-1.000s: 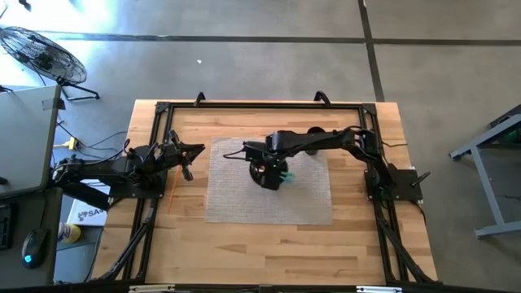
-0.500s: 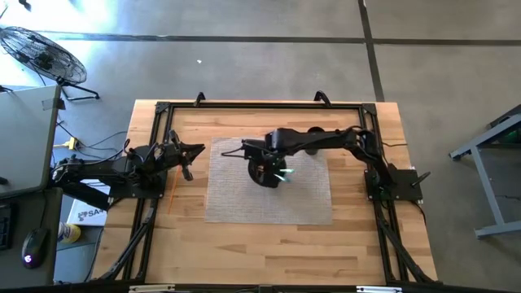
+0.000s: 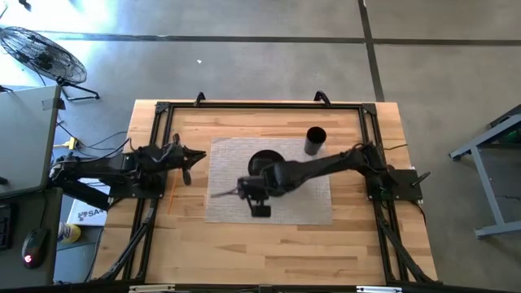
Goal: Pick & Place Utensil
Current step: Put the orange straw into the black cup on the gray mat
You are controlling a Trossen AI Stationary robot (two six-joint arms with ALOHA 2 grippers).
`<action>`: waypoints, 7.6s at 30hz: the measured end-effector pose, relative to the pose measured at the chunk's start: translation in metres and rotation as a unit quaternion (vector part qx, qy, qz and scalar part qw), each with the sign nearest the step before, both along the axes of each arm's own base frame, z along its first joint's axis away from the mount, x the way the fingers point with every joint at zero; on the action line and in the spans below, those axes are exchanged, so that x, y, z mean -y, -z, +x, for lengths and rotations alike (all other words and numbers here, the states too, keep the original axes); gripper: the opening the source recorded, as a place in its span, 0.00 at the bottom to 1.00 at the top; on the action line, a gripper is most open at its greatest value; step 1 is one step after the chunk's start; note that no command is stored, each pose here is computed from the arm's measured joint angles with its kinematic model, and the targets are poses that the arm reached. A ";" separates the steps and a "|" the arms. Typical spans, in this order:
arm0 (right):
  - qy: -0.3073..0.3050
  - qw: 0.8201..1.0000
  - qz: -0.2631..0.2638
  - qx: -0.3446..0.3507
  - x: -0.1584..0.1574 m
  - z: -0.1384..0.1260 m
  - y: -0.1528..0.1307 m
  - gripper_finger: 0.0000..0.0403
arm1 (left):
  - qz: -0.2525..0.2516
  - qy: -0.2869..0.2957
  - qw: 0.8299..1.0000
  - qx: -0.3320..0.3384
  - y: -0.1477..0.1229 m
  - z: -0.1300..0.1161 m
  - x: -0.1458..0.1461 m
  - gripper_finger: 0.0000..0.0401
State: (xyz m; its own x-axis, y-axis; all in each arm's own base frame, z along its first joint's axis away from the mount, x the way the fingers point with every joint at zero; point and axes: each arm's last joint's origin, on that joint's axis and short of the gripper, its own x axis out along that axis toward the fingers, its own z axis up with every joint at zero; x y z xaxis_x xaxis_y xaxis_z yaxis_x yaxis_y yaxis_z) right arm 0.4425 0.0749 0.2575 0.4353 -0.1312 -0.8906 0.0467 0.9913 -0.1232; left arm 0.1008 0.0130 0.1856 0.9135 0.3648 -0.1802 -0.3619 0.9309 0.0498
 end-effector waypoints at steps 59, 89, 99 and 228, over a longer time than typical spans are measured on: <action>-0.018 0.998 -0.014 0.050 -0.042 -0.002 -0.004 0.01 | -0.322 -0.444 0.811 -0.204 0.054 -0.004 -0.034 0.32; 0.009 0.999 -0.049 0.012 -0.052 -0.015 0.025 0.00 | -0.265 -0.412 0.820 -0.297 0.056 0.012 -0.039 0.01; -0.005 0.977 -0.049 0.206 -0.081 0.003 0.040 0.00 | -0.232 -0.301 0.912 -0.157 0.027 0.034 -0.026 0.00; 0.507 0.844 -0.059 0.163 0.133 -0.205 -0.068 0.18 | -0.120 0.207 0.962 0.128 -0.062 0.003 0.049 0.32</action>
State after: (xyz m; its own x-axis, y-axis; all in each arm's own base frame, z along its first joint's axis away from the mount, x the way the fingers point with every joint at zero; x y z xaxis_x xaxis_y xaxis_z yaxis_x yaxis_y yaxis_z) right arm 0.2372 -0.0581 0.3257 0.2657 -0.6633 -0.6996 0.9143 0.4034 -0.0352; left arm 0.1042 -0.0360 0.2476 0.9972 -0.0651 0.0362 0.0716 0.9716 -0.2257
